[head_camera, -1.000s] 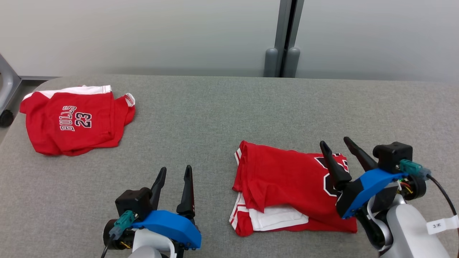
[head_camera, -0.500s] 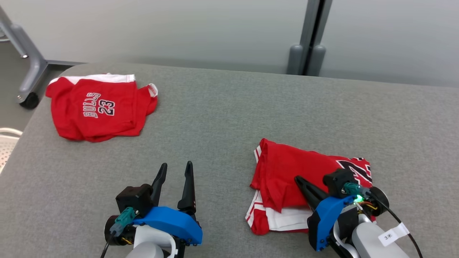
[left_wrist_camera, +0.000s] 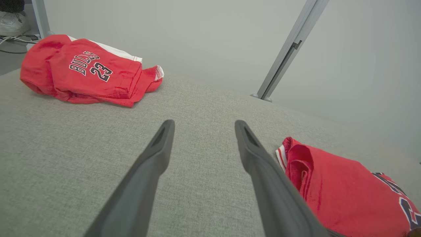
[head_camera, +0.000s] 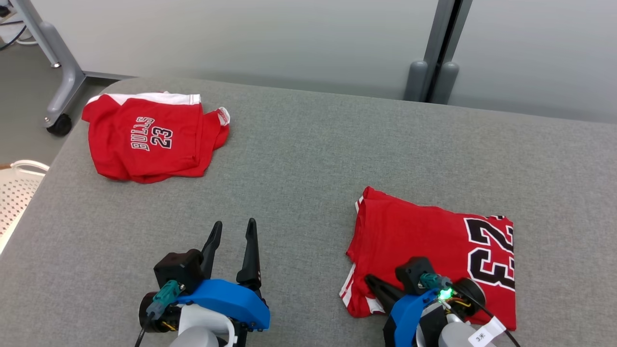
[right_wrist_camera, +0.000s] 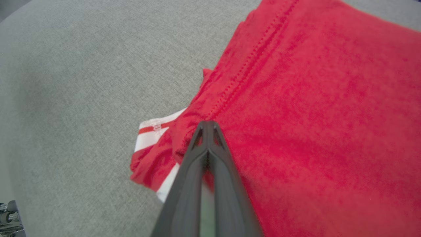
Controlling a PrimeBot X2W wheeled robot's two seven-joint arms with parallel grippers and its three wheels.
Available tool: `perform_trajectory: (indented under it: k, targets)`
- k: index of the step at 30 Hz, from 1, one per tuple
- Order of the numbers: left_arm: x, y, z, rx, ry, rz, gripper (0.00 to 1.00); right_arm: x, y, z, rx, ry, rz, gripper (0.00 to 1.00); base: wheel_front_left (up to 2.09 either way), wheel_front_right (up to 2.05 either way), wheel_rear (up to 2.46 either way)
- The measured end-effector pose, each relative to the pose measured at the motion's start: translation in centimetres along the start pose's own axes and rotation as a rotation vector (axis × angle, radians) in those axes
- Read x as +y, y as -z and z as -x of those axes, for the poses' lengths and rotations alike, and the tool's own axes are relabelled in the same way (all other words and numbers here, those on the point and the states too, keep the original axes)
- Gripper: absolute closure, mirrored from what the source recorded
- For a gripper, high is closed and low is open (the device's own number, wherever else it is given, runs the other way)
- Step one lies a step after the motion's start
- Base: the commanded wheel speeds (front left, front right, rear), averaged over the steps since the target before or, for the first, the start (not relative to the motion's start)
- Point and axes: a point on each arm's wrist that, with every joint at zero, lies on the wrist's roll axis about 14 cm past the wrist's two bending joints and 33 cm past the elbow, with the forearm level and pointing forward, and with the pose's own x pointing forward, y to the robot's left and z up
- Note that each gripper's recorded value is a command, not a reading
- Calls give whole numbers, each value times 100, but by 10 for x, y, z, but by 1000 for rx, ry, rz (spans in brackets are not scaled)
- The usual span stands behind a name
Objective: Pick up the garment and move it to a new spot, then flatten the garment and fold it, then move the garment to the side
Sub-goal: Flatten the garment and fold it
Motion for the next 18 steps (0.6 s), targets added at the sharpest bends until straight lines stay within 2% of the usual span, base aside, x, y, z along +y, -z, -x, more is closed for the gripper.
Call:
perform_trajectory:
  k: [5,6,8,9,10,13,18]
  targets:
    - [-6,1,0,4,20,-5,0,5,-10,1,-58,-6,-8,100,0,0,0]
    - [-7,1,0,5,24,-7,0,5,-15,2,-83,-4,-13,74,0,0,0]
    - [-9,1,1,5,34,-14,0,3,-28,5,-141,4,-13,51,0,0,0]
    - [-11,1,1,4,41,-17,0,0,-36,7,-172,12,-15,23,0,0,0]
    - [-13,1,2,3,48,-19,0,-2,-42,9,-199,20,-14,0,0,0,0]
    - [-21,-1,2,-2,74,-23,0,-16,-59,21,-282,68,-27,0,0,0,0]
    - [-36,-6,1,-20,125,-40,0,-56,-86,50,-414,205,-47,0,0,0,0]
